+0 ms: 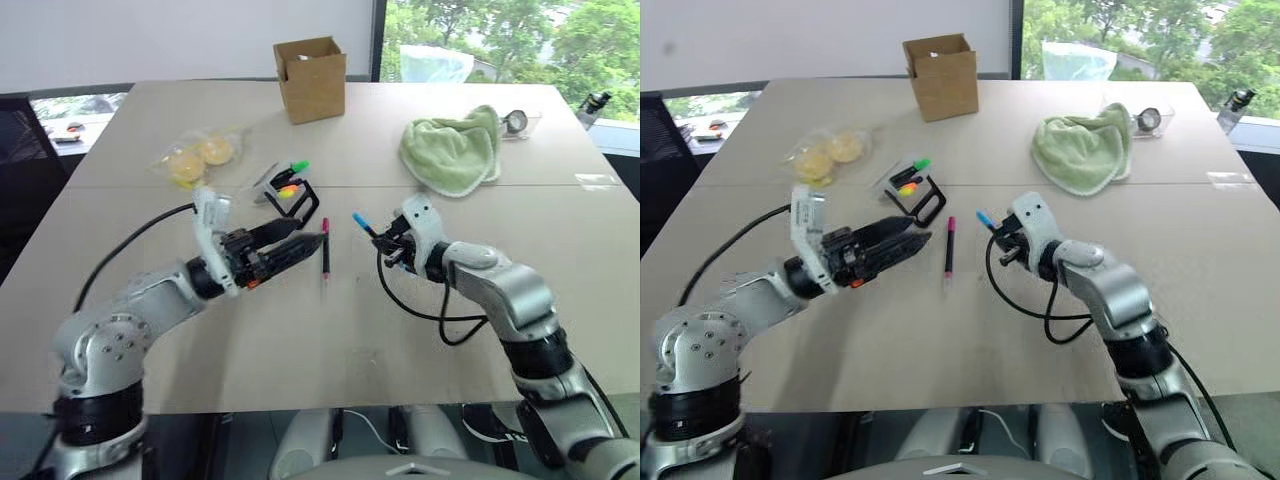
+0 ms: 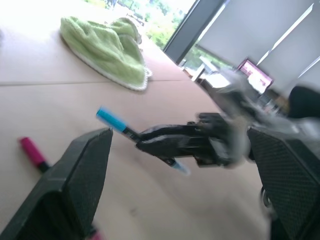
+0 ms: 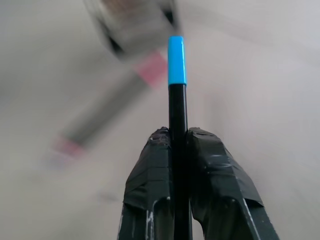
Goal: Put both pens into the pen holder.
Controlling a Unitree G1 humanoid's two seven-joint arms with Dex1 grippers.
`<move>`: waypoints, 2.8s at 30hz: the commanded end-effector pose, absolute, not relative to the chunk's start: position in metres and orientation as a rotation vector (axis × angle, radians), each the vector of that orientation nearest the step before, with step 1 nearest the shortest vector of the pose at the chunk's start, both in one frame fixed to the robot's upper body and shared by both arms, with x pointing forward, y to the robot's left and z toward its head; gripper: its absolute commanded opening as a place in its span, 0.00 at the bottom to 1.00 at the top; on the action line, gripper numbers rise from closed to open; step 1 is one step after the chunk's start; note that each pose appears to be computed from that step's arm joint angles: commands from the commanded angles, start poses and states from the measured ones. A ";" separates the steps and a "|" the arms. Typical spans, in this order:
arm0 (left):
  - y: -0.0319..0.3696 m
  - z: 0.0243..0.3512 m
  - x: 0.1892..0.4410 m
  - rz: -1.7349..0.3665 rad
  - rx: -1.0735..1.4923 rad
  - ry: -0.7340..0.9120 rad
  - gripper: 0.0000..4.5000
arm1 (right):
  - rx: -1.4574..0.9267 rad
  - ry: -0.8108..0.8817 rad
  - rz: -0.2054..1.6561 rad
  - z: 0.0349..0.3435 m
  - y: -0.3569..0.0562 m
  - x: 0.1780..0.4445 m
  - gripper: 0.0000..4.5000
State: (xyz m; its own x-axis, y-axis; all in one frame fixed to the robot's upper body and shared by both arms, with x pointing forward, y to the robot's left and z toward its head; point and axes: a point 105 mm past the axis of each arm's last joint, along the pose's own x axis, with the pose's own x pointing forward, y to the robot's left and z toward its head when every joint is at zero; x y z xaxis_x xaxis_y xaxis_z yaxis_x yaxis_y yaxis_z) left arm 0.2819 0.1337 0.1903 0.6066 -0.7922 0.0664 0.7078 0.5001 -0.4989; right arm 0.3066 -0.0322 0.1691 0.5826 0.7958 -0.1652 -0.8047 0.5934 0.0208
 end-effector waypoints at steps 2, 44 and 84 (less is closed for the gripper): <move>0.123 0.210 0.293 -0.896 -0.646 0.155 0.94 | -0.018 0.008 1.095 0.208 -0.018 0.276 0.00; 0.098 0.285 0.326 -0.554 0.970 -0.407 0.00 | -0.456 -0.072 1.004 0.222 -0.120 0.250 1.00; 0.095 0.201 0.331 -0.717 0.055 0.501 0.87 | -0.467 -0.142 0.938 0.234 -0.125 0.244 1.00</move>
